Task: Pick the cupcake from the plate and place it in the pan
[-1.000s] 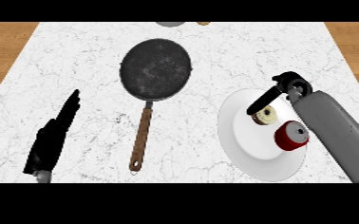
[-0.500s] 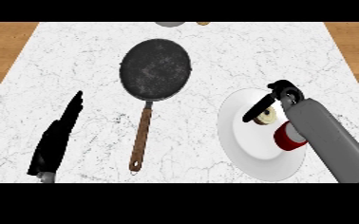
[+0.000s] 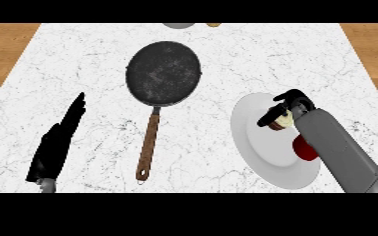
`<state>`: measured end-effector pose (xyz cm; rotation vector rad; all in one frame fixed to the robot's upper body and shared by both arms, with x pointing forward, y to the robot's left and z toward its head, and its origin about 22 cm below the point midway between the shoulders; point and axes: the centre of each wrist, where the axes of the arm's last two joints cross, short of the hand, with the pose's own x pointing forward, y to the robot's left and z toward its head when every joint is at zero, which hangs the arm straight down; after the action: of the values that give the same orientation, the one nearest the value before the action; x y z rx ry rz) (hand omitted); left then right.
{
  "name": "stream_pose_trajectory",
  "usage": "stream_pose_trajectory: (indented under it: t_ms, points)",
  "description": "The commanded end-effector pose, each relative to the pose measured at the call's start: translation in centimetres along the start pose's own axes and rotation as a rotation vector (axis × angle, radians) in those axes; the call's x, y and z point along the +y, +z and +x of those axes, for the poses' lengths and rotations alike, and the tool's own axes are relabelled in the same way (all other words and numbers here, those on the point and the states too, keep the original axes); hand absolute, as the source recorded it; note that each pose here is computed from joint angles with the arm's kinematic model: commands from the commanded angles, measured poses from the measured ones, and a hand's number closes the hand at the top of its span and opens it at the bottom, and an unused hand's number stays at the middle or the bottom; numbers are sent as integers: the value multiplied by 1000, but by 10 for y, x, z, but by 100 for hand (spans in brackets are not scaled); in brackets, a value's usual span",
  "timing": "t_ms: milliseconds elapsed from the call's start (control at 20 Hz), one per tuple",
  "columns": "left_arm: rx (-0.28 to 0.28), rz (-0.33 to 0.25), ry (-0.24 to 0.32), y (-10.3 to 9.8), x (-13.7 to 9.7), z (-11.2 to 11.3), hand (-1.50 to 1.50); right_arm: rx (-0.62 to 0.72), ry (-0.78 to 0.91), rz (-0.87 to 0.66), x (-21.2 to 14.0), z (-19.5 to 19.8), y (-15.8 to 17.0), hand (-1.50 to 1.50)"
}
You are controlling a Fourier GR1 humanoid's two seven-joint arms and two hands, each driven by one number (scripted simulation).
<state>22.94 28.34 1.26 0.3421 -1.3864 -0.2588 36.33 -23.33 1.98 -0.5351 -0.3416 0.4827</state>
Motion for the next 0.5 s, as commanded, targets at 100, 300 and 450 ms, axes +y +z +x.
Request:
stream_pose_trajectory:
  t_ms: [100,300,450]
  points:
    - [11,-17,18,16,7,-5,0,53,-89,-6,1,-7,-13,150]
    - [-8,12,2,12,3,-7,0,26,-141,27,11,-9,-12,150]
    - [8,-5,-8,11,-5,-5,0,20,-149,14,2,-5,-11,150]
